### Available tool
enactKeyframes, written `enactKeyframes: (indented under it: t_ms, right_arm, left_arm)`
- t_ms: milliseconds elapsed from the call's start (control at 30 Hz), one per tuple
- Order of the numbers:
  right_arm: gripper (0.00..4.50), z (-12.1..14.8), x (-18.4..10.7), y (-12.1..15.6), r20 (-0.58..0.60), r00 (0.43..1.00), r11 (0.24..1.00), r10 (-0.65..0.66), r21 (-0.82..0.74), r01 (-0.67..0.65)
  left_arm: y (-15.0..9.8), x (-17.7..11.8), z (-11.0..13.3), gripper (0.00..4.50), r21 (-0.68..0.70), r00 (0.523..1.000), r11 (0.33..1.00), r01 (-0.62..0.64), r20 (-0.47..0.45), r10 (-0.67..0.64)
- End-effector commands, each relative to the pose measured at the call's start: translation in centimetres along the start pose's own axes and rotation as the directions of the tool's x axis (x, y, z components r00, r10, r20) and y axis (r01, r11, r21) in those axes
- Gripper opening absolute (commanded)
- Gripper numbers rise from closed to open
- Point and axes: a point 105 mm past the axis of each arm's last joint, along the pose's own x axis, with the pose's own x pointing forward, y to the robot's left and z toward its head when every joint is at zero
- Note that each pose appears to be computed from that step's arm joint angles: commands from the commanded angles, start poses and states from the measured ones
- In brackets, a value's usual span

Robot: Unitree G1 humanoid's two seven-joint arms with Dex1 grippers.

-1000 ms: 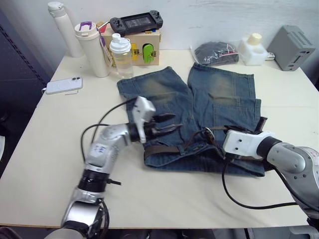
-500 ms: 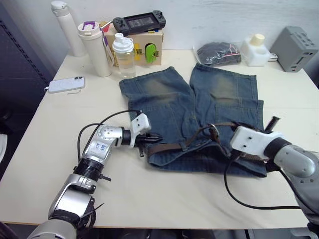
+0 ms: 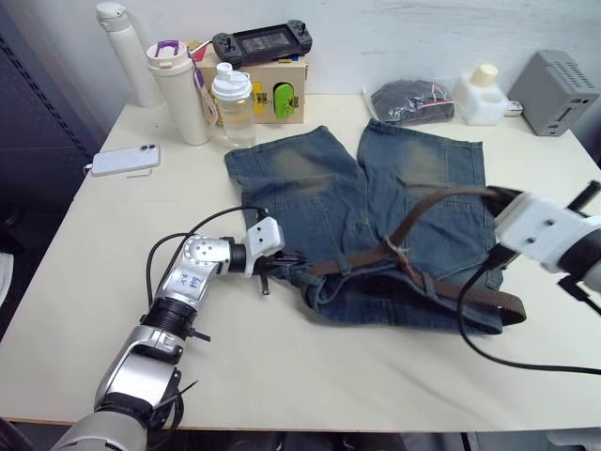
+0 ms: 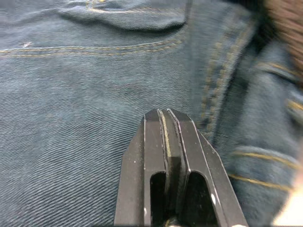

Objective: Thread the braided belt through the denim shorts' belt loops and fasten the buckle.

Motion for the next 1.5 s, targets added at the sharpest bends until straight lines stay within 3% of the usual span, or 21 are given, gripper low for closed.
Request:
enactKeyframes:
  t_ms: [33,200,400,633,833,1100,1367,1500]
  right_arm:
    - [0.0,0.5,0.8,1.1,-0.012,1.0,0.999,0.021,-0.048,-0.022]
    - [0.0,0.6,1.6,1.7,-0.024,0.999,0.998,0.031,-0.054,-0.032]
    - [0.0,1.4,2.2,1.8,0.0,1.0,0.998,0.03,-0.051,-0.03]
    - [0.0,2.2,2.4,2.0,0.023,0.999,0.998,0.033,-0.048,-0.032]
    - [0.0,2.4,2.4,2.1,0.03,0.999,0.999,0.034,-0.041,-0.033]
    - [0.0,2.7,2.3,2.2,0.037,0.998,0.999,0.042,-0.035,-0.041]
    - [0.0,2.8,2.4,2.1,0.048,0.998,0.999,0.033,-0.026,-0.031]
    - [0.0,2.5,2.2,0.8,0.027,0.998,0.993,-0.062,0.105,0.059]
  left_arm:
    - [0.2,-0.6,6.2,1.32,0.027,0.972,1.0,0.008,0.234,-0.014]
    - [-1.7,0.2,10.1,3.5,0.081,0.944,0.996,0.048,0.323,-0.072]
    - [-4.6,3.2,11.6,3.5,0.132,0.932,0.987,0.087,0.339,-0.127]
    - [-3.5,5.6,10.8,3.5,0.153,0.951,0.988,-0.023,0.308,-0.026]
    - [-3.8,6.3,10.6,3.5,0.152,0.949,0.988,-0.022,0.314,-0.027]
    - [-4.0,7.1,10.0,0.19,0.137,0.952,0.99,-0.038,0.306,-0.006]
    - [-4.0,7.0,9.7,0.07,0.108,0.951,0.993,-0.051,0.309,0.015]
    - [-4.6,6.9,9.8,0.07,0.05,0.939,0.997,-0.054,0.343,0.033]
